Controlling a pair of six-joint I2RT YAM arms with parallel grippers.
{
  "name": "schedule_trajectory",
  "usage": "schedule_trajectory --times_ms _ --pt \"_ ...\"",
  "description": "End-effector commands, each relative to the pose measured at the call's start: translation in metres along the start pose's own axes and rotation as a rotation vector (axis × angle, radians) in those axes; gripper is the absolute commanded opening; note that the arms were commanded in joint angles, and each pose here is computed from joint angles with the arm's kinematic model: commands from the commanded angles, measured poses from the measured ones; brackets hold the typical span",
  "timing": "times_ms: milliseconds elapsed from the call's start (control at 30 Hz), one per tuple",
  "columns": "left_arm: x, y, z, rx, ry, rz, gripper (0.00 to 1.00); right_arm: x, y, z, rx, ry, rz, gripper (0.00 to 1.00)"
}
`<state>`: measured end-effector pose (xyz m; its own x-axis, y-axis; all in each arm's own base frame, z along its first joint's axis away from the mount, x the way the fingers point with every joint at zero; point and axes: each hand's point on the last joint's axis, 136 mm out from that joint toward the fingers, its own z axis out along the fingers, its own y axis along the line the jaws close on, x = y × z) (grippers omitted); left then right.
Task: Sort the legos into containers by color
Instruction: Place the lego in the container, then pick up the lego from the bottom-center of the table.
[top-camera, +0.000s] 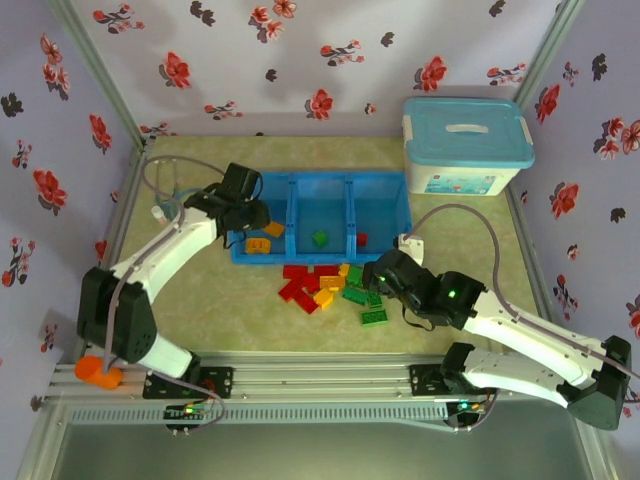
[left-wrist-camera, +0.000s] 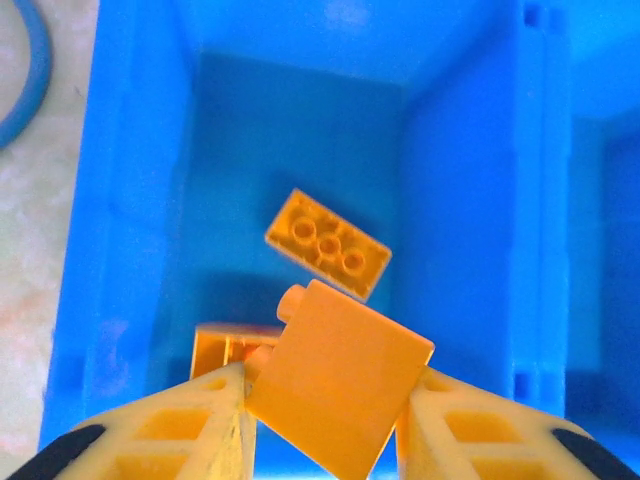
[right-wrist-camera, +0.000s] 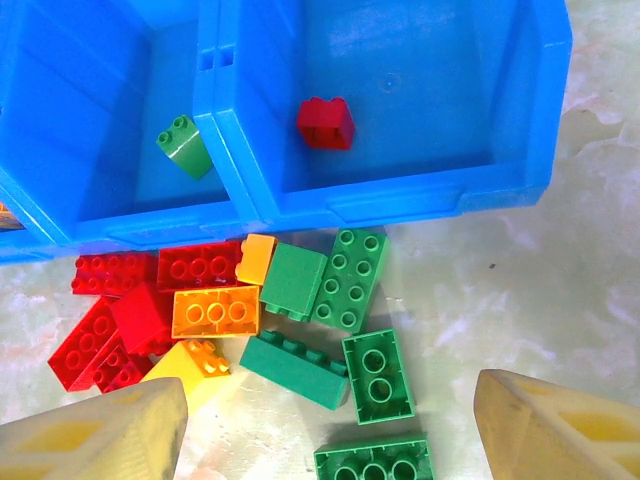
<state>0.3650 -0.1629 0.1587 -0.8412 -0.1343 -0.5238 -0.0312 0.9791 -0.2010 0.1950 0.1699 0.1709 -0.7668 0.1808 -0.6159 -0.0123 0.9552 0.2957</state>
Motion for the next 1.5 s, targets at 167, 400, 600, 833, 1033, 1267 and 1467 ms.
schedule_trajectory --times_ms 167,400,600,833,1033,1267,1467 --pt "-0.050 -0.001 0.001 0.008 -0.027 0.020 0.74 0.005 -0.005 -0.001 -0.002 0.014 0.026 0.76" --pt "-0.059 -0.007 -0.044 0.069 -0.123 0.001 0.74 0.010 -0.003 0.000 -0.001 0.034 -0.005 0.76" --pt "-0.030 -0.006 -0.079 0.129 -0.176 -0.005 0.74 0.023 0.015 0.010 -0.011 0.104 -0.083 0.75" --pt "0.030 0.005 -0.089 0.162 -0.144 -0.017 0.74 0.047 0.052 0.035 -0.034 0.221 -0.179 0.78" --pt "0.080 0.025 -0.087 0.162 -0.098 -0.052 0.73 0.069 0.082 0.060 -0.054 0.331 -0.241 0.79" --pt "0.126 0.041 -0.078 0.156 -0.041 -0.076 0.73 0.085 0.098 0.090 0.012 0.409 -0.244 0.79" --pt "0.146 0.053 -0.076 0.145 -0.030 -0.095 0.72 0.097 0.107 0.103 0.029 0.447 -0.227 0.79"
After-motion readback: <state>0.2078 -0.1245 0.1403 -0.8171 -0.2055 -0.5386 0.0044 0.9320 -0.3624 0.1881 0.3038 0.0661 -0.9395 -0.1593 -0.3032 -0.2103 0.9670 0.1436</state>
